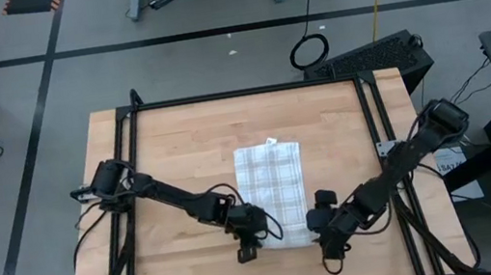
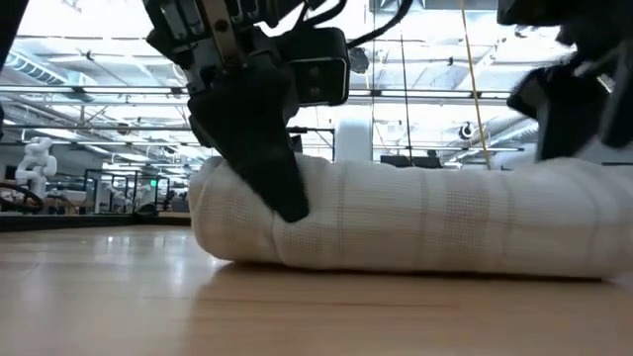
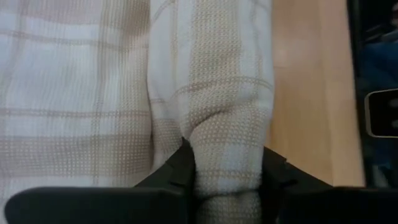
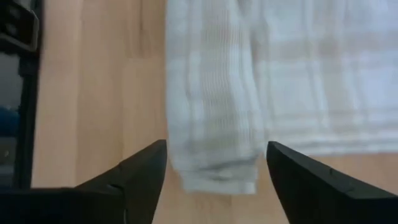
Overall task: Roll towel into tight, uniform cylinder
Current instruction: Roll the white towel
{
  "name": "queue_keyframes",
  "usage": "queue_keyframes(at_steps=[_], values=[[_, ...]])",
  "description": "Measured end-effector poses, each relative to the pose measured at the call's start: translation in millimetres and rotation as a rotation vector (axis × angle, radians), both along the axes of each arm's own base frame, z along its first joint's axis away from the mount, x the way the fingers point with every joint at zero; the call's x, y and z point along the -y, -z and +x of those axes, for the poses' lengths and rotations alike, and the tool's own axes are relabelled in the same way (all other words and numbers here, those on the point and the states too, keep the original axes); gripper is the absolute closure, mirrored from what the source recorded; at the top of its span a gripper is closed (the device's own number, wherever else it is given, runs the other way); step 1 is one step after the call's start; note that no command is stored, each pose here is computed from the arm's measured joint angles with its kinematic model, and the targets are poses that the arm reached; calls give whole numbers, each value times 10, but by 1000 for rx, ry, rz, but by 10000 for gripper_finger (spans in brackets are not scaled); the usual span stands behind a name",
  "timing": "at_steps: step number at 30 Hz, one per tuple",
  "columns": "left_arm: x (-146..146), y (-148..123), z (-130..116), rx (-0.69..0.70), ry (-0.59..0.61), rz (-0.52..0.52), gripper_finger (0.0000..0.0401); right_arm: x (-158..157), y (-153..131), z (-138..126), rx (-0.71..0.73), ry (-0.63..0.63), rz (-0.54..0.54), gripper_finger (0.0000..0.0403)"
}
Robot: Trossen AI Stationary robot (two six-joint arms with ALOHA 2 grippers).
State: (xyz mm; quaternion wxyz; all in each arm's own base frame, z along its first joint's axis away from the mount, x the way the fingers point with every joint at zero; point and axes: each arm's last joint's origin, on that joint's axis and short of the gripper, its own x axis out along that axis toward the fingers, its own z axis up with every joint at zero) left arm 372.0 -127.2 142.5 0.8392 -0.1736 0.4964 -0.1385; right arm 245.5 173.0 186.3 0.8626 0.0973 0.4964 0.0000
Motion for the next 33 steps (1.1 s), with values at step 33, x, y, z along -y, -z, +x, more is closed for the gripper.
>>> queue_keyframes(at_steps=[33], values=[[-77, 12, 51, -44, -77, -256, 302, -325, 273, -18, 130, -112, -214, 50]])
